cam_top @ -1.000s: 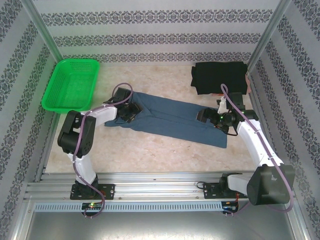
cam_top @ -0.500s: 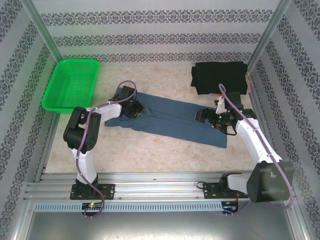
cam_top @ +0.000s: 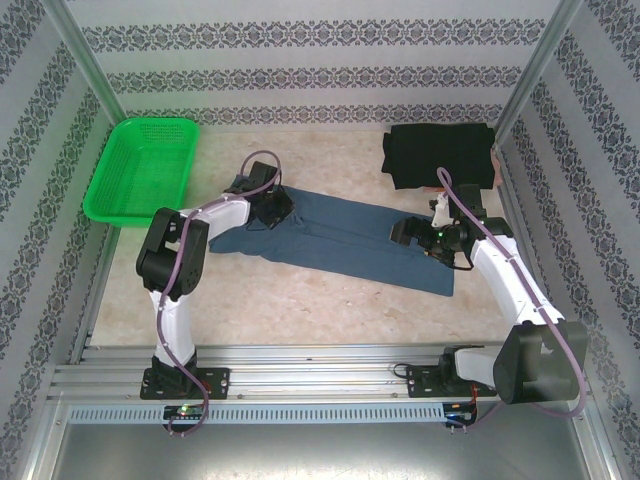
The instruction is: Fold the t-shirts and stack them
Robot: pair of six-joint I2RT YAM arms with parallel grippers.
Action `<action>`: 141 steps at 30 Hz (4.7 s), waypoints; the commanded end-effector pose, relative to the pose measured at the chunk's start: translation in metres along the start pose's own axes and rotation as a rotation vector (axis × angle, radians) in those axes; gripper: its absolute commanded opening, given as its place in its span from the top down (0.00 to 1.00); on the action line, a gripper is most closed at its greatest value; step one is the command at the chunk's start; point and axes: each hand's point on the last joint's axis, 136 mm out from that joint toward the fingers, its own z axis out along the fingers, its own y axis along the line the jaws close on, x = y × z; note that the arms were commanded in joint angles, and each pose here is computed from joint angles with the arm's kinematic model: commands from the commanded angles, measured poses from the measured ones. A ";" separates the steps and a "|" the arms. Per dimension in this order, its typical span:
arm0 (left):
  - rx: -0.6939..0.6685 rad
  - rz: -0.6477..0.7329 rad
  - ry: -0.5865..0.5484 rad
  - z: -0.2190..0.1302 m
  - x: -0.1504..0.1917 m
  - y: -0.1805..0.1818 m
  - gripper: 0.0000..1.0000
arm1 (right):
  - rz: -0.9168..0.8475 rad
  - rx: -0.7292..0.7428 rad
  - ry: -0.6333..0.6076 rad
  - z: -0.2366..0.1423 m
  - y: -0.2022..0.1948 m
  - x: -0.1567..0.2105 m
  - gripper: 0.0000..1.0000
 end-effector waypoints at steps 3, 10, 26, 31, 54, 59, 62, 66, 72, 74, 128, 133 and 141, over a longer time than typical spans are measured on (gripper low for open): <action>0.043 0.070 -0.002 0.006 -0.010 -0.030 1.00 | -0.026 0.013 -0.031 -0.004 0.002 -0.010 0.02; 0.078 0.073 0.024 0.026 -0.019 -0.047 1.00 | -0.017 0.024 -0.010 0.002 -0.002 -0.006 0.02; -0.069 -0.140 0.009 -0.028 0.020 0.062 0.48 | -0.032 -0.004 -0.018 -0.007 0.004 -0.006 0.02; -0.028 -0.146 -0.010 -0.014 0.011 0.053 0.52 | -0.031 -0.004 -0.020 -0.007 0.004 -0.007 0.02; -0.011 -0.137 0.085 -0.002 0.029 0.051 0.88 | -0.010 0.022 -0.026 -0.004 -0.004 -0.005 0.02; -0.014 -0.144 0.097 0.001 0.034 0.058 1.00 | -0.007 0.024 -0.026 -0.004 -0.004 -0.006 0.02; 0.020 -0.133 0.087 -0.001 0.030 0.046 1.00 | -0.006 0.022 -0.027 -0.004 -0.003 -0.006 0.02; 0.065 -0.093 0.056 -0.010 0.015 0.019 1.00 | -0.008 0.015 -0.031 -0.004 -0.001 -0.008 0.02; 0.116 -0.050 0.049 -0.006 -0.002 -0.012 1.00 | -0.008 0.021 -0.032 -0.003 -0.003 -0.008 0.02; 0.127 -0.045 0.061 0.001 -0.004 -0.019 1.00 | -0.005 0.020 -0.027 -0.002 -0.004 -0.008 0.02; -0.363 0.148 -0.048 0.054 -0.093 0.078 0.53 | 0.353 0.371 0.265 0.107 -0.059 0.030 0.31; -0.214 0.150 -0.018 0.112 -0.118 0.036 0.53 | 0.411 0.305 0.334 0.123 -0.022 0.071 0.28; 0.046 0.026 -0.002 0.168 -0.132 0.010 0.53 | 0.510 0.162 0.327 0.158 0.064 0.121 0.27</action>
